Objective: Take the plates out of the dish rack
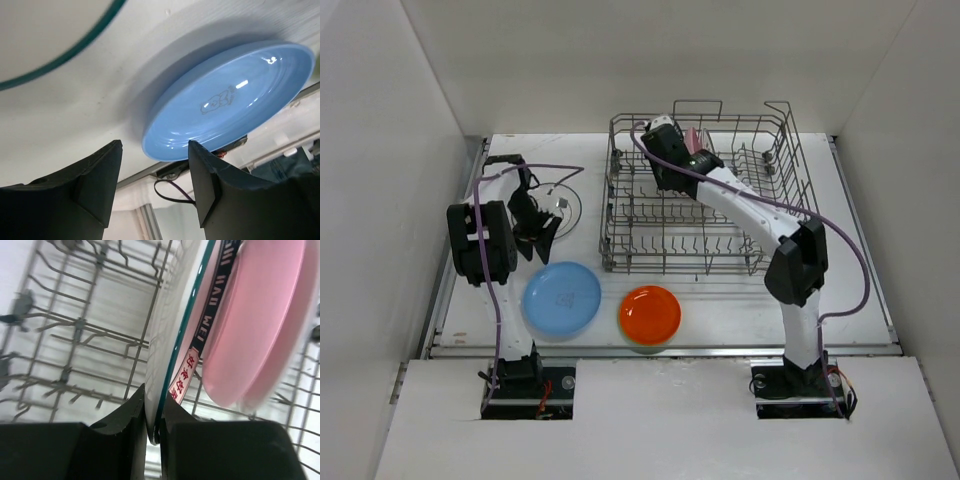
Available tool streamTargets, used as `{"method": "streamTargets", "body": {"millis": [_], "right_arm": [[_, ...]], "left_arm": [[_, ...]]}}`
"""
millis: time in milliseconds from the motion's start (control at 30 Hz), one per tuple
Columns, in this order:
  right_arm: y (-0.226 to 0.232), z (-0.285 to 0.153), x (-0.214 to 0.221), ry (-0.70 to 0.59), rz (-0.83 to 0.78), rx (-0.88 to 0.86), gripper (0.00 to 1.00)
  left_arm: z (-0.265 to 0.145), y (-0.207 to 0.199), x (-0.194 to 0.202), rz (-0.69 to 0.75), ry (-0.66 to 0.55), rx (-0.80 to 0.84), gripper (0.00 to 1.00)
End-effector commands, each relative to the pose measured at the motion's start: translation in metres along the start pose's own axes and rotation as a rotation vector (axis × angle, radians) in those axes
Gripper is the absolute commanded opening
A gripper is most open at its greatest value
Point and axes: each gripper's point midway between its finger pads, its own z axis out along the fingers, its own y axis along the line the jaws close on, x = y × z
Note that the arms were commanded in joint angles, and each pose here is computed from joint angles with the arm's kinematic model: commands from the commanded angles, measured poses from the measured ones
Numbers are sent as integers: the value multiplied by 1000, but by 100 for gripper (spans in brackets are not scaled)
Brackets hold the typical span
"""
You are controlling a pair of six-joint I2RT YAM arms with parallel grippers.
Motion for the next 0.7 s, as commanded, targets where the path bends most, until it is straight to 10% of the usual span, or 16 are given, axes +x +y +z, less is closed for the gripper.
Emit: {"method": "streamTargets", "body": {"millis": [0, 400, 667], "right_arm": [[-42, -81, -85, -293, 78, 88, 0], [35, -151, -82, -414, -137, -150, 0], [100, -148, 6, -301, -449, 120, 0]], "left_arm": [[-36, -19, 1, 18, -71, 5, 52], [-136, -75, -37, 40, -418, 82, 63], [-205, -113, -63, 5, -737, 124, 88]]}}
